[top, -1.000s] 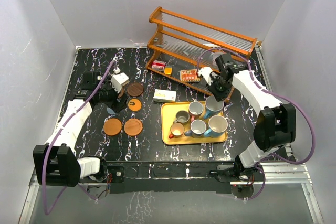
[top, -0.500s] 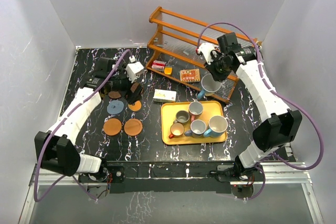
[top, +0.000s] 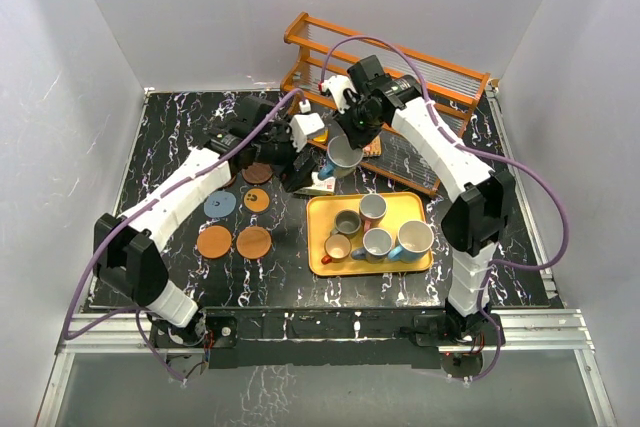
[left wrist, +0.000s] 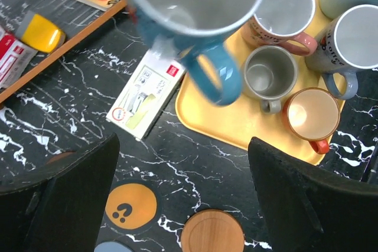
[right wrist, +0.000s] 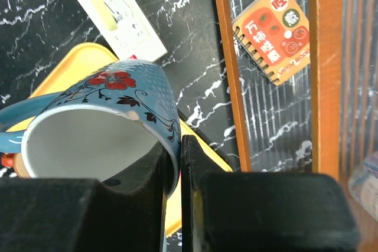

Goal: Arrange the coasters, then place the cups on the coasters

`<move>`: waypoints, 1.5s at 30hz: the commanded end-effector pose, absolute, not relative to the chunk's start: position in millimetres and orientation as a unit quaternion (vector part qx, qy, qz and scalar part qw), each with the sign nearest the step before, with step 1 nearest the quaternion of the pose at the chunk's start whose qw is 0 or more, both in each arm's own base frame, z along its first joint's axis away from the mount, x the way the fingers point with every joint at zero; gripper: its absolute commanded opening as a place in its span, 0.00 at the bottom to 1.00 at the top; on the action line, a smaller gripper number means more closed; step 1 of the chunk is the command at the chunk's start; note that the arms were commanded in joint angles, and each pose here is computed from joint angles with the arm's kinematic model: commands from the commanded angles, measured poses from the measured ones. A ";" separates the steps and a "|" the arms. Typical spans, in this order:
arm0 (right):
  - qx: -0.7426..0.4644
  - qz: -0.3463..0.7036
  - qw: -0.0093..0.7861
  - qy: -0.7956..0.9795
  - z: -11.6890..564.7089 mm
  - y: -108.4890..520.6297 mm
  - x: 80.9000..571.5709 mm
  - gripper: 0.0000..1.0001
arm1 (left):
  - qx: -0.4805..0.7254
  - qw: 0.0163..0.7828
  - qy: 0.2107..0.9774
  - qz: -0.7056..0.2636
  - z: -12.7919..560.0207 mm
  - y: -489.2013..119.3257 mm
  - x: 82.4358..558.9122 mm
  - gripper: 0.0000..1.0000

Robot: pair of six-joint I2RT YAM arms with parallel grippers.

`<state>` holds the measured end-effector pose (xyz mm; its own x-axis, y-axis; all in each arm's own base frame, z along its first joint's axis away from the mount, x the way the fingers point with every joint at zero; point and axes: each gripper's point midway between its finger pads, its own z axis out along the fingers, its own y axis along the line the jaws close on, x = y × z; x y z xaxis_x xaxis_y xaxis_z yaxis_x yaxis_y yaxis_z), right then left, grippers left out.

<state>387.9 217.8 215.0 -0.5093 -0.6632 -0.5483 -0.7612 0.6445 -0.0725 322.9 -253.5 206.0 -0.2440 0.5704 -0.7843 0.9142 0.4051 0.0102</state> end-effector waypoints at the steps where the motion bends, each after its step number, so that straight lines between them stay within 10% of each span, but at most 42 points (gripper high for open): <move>1: -0.354 0.137 0.349 0.857 257.2 245.6 408.7 0.00 | 0.503 0.383 0.744 -0.216 209.9 -264.5 324.4 0.88; 26: -0.332 0.222 0.323 0.858 248.9 279.3 402.2 0.00 | 0.509 0.399 0.736 -0.200 182.9 -289.1 334.2 0.39; 35: -0.341 0.216 0.323 0.856 247.6 278.1 401.6 0.00 | 0.511 0.396 0.737 -0.198 185.6 -288.7 332.7 0.00; 45: -0.344 0.220 0.328 0.852 258.9 264.3 404.7 0.40 | 0.496 0.422 0.736 -0.182 200.8 -275.7 339.2 0.00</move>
<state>392.5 262.6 212.6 -0.6395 -0.4830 -0.5982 -0.6912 0.7018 0.1722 336.1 -272.5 166.5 -0.2168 0.6352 -0.7413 0.8892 0.4419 0.1186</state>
